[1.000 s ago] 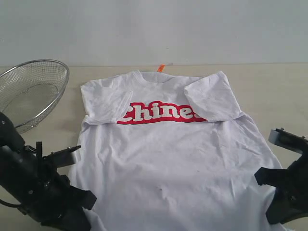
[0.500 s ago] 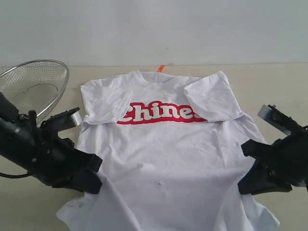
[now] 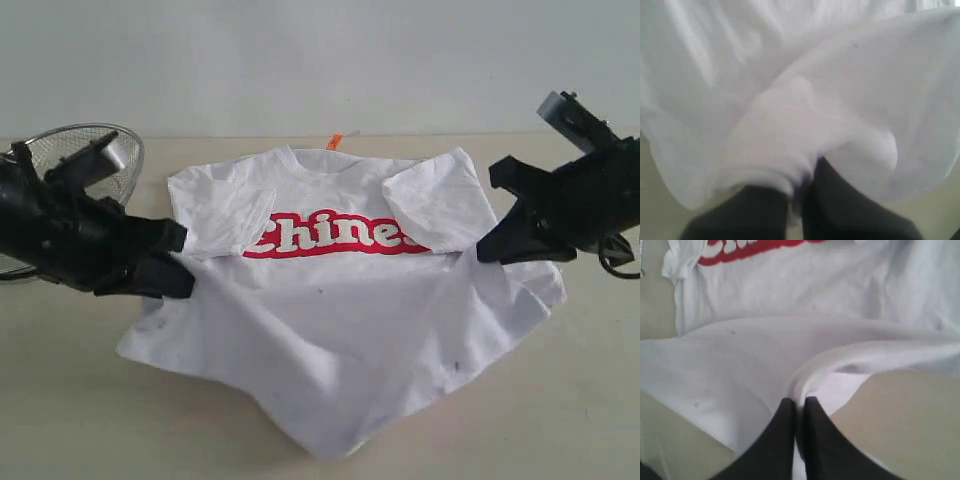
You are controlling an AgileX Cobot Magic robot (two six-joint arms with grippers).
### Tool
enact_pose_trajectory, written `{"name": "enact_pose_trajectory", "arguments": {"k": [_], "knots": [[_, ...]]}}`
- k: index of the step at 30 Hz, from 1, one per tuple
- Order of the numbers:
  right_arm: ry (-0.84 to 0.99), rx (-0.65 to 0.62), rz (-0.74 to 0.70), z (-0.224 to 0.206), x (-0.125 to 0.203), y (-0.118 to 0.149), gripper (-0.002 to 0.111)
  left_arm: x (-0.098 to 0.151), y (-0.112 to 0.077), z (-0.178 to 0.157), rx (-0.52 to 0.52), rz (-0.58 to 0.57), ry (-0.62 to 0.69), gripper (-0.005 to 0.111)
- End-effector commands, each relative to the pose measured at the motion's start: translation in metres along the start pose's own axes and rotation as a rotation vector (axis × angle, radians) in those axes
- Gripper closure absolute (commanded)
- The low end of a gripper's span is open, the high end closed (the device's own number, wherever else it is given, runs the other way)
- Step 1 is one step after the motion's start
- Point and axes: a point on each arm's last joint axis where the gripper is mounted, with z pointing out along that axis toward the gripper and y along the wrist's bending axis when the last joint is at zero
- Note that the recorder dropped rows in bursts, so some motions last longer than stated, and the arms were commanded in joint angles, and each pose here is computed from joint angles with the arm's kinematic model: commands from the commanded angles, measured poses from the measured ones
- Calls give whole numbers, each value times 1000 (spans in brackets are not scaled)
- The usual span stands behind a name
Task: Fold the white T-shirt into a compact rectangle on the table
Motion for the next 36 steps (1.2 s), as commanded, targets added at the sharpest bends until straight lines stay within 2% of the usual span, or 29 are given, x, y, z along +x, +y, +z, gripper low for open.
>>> {"name": "enact_pose_trajectory", "arguments": {"k": [1,5,15,22,23,26,29,30,31,35,36], "knots": [[-28,1,17,4,-22,-3,108,-26,-1,-15,-6,5,-102,102],[-30,10,27,16,-38,-12,108,-48,4,-17,-3,-7,-136,102],[-50,14,34,38,-70,-28,108,-82,21,14,-9,-13,-125,102],[0,39,-30,40,-72,-32,108,-95,20,16,6,2,-130,102],[5,35,-26,39,-72,-33,105,-95,20,16,6,2,-130,102],[26,46,-48,38,-70,-35,85,-94,20,17,9,3,-121,102],[59,39,-63,38,-67,-35,51,-94,20,17,9,3,-121,102],[68,33,-77,38,-66,-34,44,-94,20,17,9,3,-121,102],[71,31,-83,39,-66,-34,45,-94,20,17,11,3,-119,102],[62,38,-87,39,-67,-34,60,-94,20,17,14,-1,-115,102],[61,38,-92,39,-67,-34,60,-94,20,17,14,-1,-115,102]]}}
